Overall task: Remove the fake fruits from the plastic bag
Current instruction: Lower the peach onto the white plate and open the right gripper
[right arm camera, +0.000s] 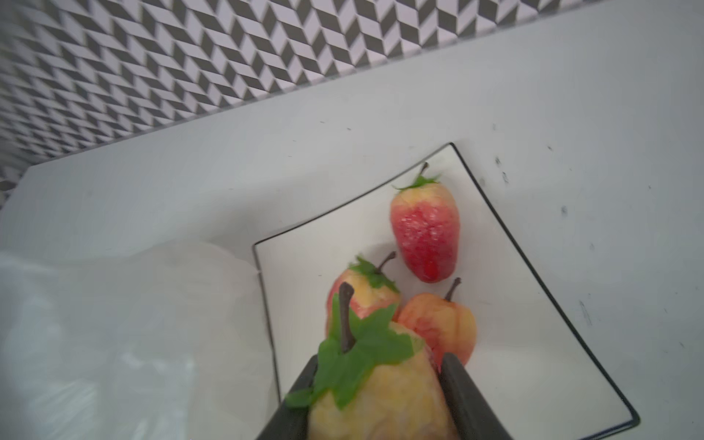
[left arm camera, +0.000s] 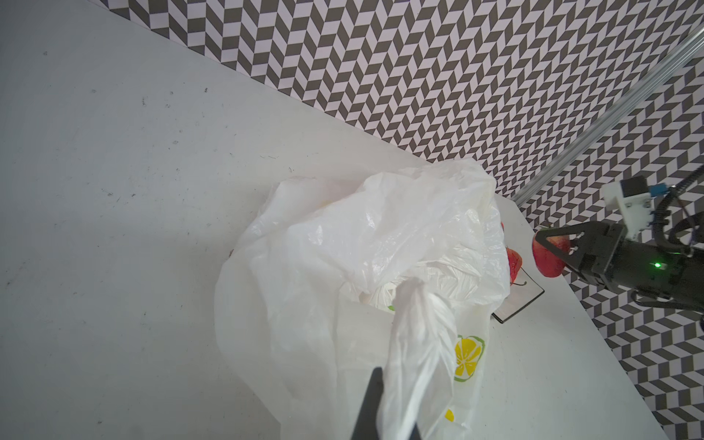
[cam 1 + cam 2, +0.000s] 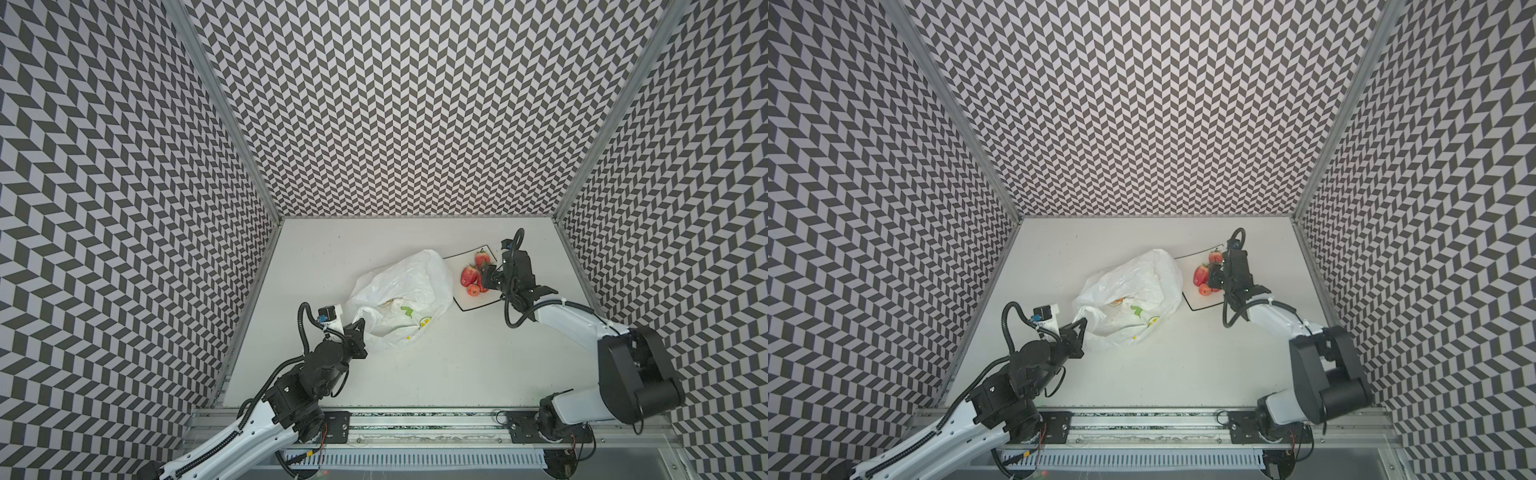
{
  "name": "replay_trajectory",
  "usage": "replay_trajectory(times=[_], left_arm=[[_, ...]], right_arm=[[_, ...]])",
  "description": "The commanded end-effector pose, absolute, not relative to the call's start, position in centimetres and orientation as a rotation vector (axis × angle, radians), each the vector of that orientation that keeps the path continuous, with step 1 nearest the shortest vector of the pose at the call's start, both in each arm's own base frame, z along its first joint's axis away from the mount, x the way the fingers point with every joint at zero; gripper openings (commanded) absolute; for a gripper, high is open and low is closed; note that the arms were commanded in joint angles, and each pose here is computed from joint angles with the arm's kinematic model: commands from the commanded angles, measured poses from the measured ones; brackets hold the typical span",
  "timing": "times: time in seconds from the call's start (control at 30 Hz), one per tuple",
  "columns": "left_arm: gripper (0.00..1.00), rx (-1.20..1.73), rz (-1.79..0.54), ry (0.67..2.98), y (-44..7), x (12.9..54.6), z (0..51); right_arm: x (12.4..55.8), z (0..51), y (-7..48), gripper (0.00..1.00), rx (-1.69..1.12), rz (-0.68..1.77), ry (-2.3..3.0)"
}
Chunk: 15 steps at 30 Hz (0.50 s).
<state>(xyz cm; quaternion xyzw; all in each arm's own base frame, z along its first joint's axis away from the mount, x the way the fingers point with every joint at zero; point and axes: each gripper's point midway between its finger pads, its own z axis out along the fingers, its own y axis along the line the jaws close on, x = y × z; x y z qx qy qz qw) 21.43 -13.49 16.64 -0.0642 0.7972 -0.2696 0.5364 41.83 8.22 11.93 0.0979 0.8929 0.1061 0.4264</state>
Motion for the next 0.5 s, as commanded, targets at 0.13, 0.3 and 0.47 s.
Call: replay_trajectory(times=[0.13, 0.3, 0.47], left_arm=[[0.00, -0.156, -0.636, 1.861, -13.3, 21.6, 17.8], [0.00, -0.154, -0.638, 1.859, -13.3, 21.6, 17.9], [0.00, -0.143, -0.635, 1.857, -13.4, 21.7, 18.1]], right_arm=[[45.4, 10.2, 4.7, 0.31, 0.451, 0.318, 2.227], [45.6, 8.2, 4.8, 0.36, 0.488, 0.359, 2.265], [45.3, 7.7, 5.1, 0.58, 0.511, 0.392, 2.264]])
